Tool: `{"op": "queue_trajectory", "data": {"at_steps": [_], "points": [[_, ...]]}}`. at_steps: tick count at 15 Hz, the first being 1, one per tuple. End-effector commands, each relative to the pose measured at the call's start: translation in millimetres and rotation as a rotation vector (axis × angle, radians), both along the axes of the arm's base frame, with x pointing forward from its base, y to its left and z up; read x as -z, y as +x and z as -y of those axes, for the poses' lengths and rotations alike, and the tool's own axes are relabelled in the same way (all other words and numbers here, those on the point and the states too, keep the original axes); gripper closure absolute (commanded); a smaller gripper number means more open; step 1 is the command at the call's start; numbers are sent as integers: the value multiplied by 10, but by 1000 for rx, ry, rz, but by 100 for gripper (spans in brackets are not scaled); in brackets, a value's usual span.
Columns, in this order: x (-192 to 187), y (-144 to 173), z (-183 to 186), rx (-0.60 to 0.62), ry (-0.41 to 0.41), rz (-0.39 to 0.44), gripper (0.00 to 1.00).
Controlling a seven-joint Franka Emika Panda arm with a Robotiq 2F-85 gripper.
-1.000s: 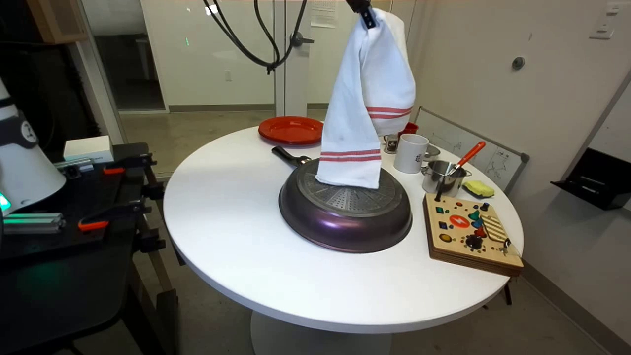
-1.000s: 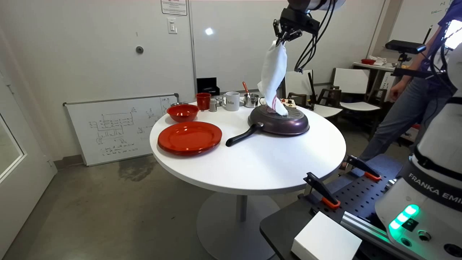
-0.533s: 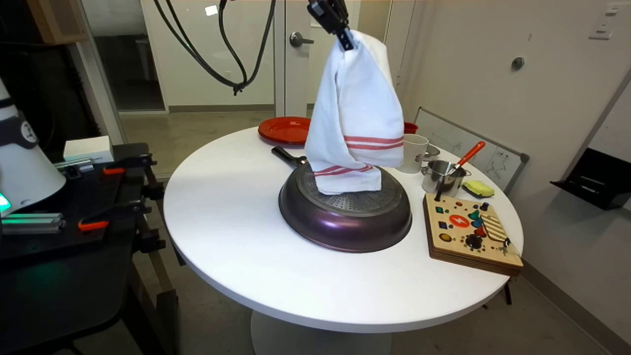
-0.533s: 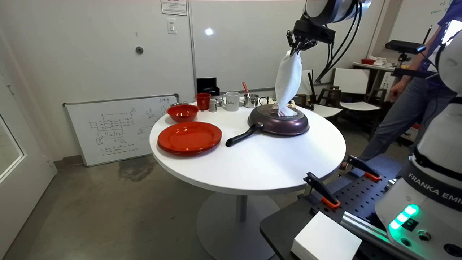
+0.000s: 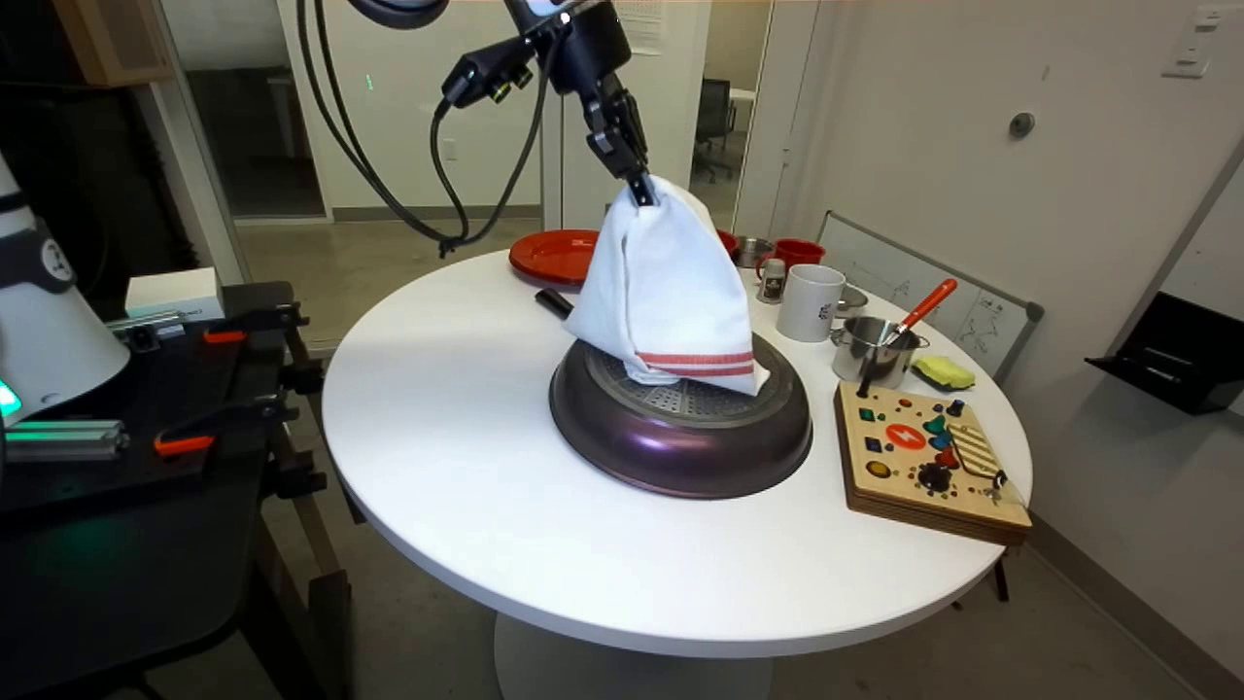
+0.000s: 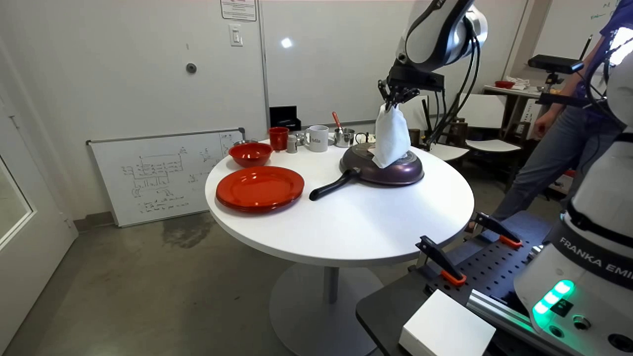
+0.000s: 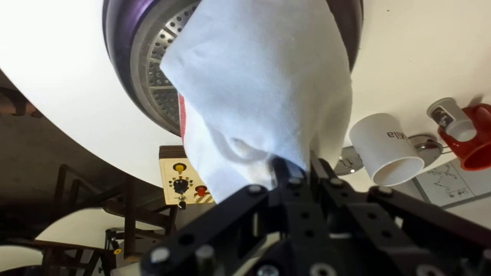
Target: Pick up the cloth and put it on the pan
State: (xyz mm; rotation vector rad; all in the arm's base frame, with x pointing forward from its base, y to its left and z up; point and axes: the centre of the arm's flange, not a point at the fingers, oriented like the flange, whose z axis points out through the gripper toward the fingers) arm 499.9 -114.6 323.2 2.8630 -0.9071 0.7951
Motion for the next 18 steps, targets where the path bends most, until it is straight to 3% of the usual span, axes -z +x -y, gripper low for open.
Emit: {"op": "queue_trajectory", "data": {"at_steps": [1, 5, 10, 18], "points": [[286, 183, 72, -2, -94, -40, 99], [488, 247, 125, -21, -95, -73, 99], [820, 320, -182, -75, -84, -136, 99], [998, 379, -133, -34, -235, -246, 99]]}}
